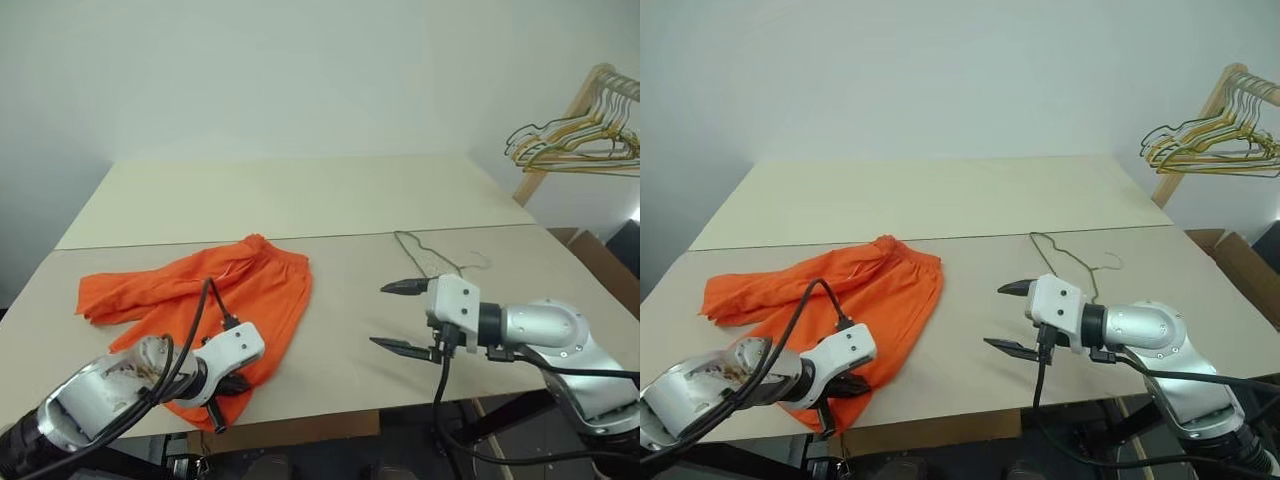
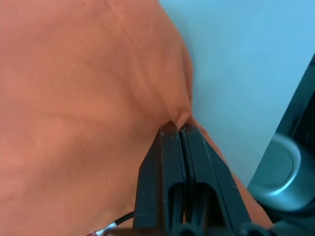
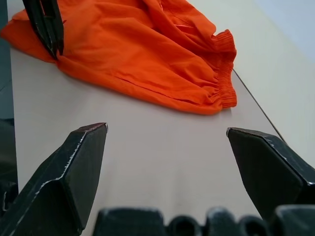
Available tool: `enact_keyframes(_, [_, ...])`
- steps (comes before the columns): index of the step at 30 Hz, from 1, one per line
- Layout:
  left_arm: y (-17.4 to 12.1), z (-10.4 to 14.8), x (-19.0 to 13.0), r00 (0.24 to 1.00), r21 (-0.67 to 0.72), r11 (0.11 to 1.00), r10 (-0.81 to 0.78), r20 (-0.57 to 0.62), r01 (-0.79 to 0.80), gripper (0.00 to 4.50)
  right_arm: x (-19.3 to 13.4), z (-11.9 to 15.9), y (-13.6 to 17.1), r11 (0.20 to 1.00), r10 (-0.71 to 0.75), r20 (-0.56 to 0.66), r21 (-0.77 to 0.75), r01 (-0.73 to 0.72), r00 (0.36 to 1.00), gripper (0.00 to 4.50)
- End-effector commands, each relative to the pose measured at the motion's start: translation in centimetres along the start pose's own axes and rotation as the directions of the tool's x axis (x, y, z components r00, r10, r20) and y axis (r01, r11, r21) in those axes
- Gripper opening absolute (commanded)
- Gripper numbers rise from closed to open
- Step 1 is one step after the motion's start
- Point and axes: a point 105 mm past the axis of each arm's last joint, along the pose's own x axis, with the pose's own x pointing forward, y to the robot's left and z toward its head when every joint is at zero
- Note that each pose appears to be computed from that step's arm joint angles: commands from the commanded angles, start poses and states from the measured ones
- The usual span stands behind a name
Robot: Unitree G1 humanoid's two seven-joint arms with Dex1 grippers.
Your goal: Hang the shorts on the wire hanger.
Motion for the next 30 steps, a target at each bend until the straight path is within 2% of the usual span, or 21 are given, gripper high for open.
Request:
enact_keyframes(1, [1.0,-0.6,-1.4,0.999,0.045,0.999,0.015,0.031,-0.017,0.03,1.4,1.1,-1.4,0.994,-0.012,0.041,-0.112,0.017,0.999,4.5])
enact_keyframes(3, [1.7,-0.5,-2.3,0.997,0.067,0.997,0.032,0.075,-0.037,0.03,3.1,0.7,-2.1,0.976,-0.006,0.02,-0.219,0.01,1.0,4.5])
enact_keyframes(6, [2.3,-0.2,-3.6,0.99,0.122,0.991,0.037,0.137,-0.054,0.03,6.2,-1.5,-2.2,0.905,0.029,-0.069,-0.422,-0.055,0.997,4.5])
enact_keyframes(10, [2.4,0.3,-5.2,0.975,0.18,0.981,0.032,0.222,-0.073,0.03,9.7,-3.0,-2.4,0.828,0.051,-0.105,-0.552,-0.101,0.993,4.5])
enact_keyframes(16, [1.4,0.3,-7.6,0.948,0.211,0.976,-0.016,0.317,-0.054,0.03,14.2,-3.8,-3.7,0.756,0.009,-0.113,-0.65,-0.081,0.994,4.5])
enact_keyframes(20, [0.4,-0.7,-8.7,0.944,0.218,0.976,-0.058,0.323,-0.015,0.03,17.3,-3.9,-4.7,0.718,-0.064,-0.102,-0.696,-0.026,0.993,4.5])
enact_keyframes(29, [-1.2,-1.2,-9.1,0.936,0.222,0.975,-0.097,0.338,0.022,0.03,20.9,-2.9,-4.0,0.683,-0.08,-0.059,-0.731,0.012,0.995,4.5])
enact_keyframes(30, [-1.4,-1.3,-9.0,0.936,0.221,0.975,-0.101,0.338,0.025,0.0,21.0,-2.8,-3.7,0.688,-0.062,-0.052,-0.726,0.005,0.997,4.32])
